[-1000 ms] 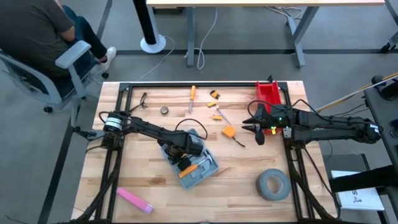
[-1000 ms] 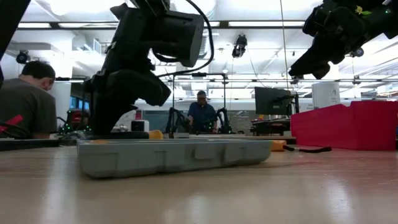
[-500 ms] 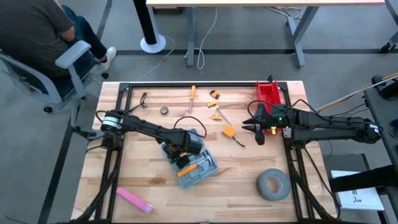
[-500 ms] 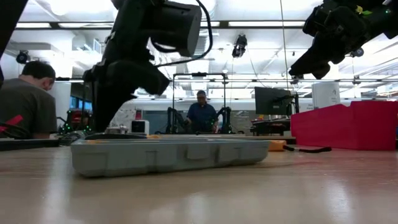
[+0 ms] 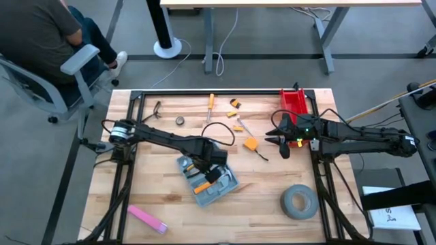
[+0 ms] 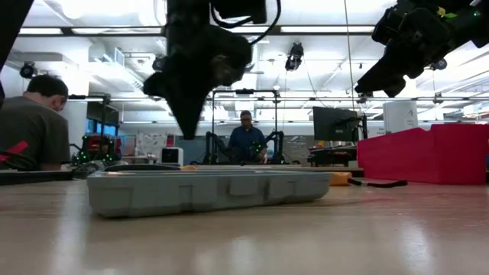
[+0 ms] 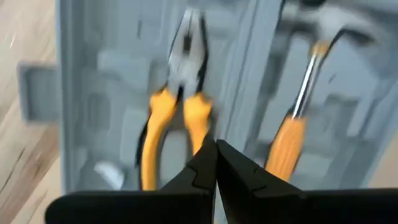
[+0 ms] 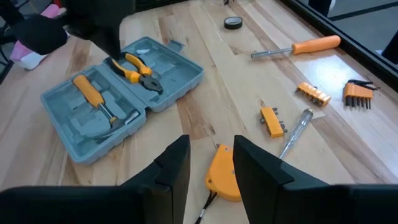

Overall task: Prefit tool cases
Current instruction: Put the yellow pliers into the gray pre-fit tool case

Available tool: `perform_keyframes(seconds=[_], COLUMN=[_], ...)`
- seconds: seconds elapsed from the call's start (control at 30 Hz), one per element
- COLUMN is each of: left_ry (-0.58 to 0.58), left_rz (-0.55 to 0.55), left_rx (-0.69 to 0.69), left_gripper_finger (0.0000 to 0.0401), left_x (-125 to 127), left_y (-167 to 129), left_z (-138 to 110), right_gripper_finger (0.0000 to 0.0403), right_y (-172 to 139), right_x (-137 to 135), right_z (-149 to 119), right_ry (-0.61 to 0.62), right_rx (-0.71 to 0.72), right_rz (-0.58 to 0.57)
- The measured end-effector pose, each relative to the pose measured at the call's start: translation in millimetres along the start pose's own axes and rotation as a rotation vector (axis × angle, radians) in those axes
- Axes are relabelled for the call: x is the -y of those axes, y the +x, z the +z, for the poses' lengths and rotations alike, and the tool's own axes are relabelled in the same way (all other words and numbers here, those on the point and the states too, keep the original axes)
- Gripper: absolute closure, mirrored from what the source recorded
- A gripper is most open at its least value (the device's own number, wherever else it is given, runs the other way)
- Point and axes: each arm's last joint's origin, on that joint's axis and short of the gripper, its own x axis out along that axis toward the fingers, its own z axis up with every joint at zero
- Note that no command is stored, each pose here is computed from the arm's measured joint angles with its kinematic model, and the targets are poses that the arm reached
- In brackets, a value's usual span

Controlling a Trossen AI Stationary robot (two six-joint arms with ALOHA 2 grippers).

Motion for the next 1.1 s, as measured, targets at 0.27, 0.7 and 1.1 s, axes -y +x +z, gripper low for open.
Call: perform_keyframes(seconds=[0.27,0.7,1.1], left_ry=[-0.033,-0.019,-0.032], left_rz=[-0.004,-0.078,-0.066], left_rx=[0.009,-0.056,-0.030], left_gripper_finger=[0.0394,0.0397,0.0400], left_x=[-9.9,-19.6,-25.7], left_y=[9.1,54.8,11.3], left_z=[8.8,6.0,4.0], right_gripper_finger=[0.0314,0.0314,0.0306], right_y=[-0.1,-0.8,-1.2], right_x=[0.0,-0.1,-0.2], right_z=[0.1,0.3,0.4], right_ry=[0.000,0.000,0.000], right_rx=[0.001,0.005,0.007], right_rz=[0.000,0.001,0.001])
